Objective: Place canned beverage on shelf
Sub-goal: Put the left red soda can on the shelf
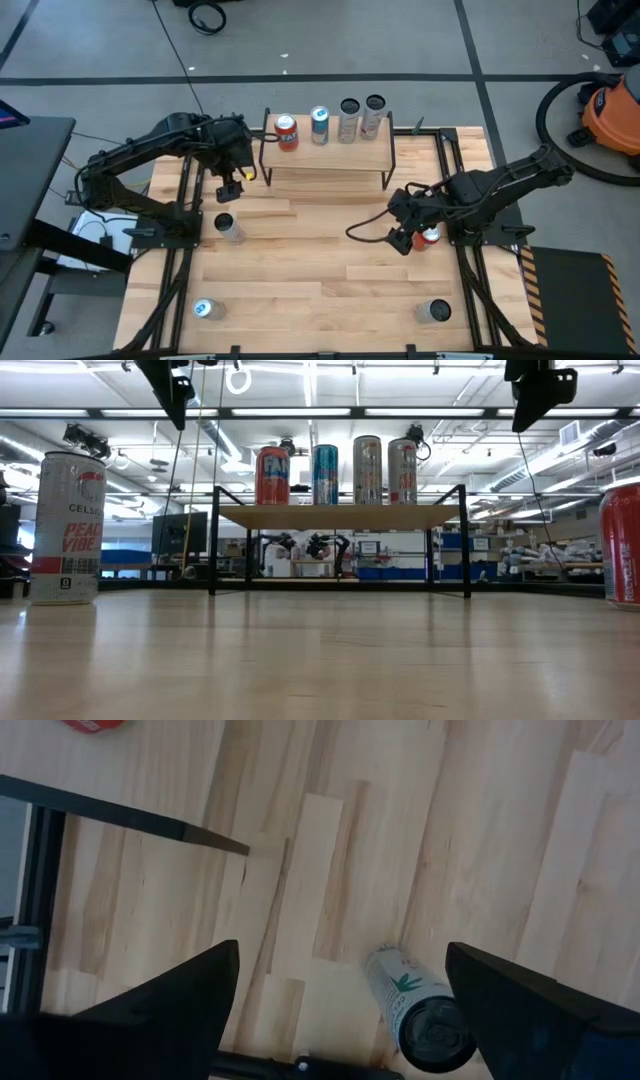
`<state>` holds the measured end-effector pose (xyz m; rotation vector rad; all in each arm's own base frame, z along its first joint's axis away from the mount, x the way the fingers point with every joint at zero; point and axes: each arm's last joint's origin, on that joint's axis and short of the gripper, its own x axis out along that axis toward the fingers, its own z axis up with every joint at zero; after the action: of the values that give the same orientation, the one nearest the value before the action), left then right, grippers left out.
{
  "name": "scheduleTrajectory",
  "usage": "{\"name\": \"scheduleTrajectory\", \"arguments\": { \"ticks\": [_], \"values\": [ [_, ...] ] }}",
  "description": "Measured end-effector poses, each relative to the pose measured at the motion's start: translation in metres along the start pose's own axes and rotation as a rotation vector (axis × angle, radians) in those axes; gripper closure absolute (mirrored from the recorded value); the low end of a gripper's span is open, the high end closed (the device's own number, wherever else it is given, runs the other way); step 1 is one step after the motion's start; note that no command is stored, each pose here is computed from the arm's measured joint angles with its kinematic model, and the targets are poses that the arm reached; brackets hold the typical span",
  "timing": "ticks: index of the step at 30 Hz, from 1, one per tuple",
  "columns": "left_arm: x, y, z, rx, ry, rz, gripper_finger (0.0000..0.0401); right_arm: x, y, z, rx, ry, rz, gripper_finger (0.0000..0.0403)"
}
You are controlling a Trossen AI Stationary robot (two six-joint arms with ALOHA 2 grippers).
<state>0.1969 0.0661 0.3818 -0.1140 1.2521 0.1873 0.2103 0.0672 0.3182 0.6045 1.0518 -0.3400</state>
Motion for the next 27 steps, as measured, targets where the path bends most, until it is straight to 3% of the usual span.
{"name": "scheduleTrajectory", "arguments": {
  "ticks": [11, 18, 22, 27],
  "values": [
    [0.000, 0.000, 0.003, 0.012, -0.032, 0.004, 0.0044, 0.000, -0.003, -0.006, 0.112, 0.120, 0.008, 0.0035],
    [0.000, 0.000, 0.003, 0.030, -0.032, 0.004, 0.0044, -0.006, -0.019, -0.024, 0.244, 0.275, -0.209, 0.0035],
    [0.000, 0.000, 0.003, 0.030, -0.032, 0.004, 0.0044, -0.010, -0.024, -0.033, 0.231, 0.270, -0.314, 0.0035],
    [0.000, 0.000, 0.003, 0.030, -0.032, 0.004, 0.0044, -0.011, -0.023, -0.038, 0.184, 0.235, -0.348, 0.0035]
  ]
}}
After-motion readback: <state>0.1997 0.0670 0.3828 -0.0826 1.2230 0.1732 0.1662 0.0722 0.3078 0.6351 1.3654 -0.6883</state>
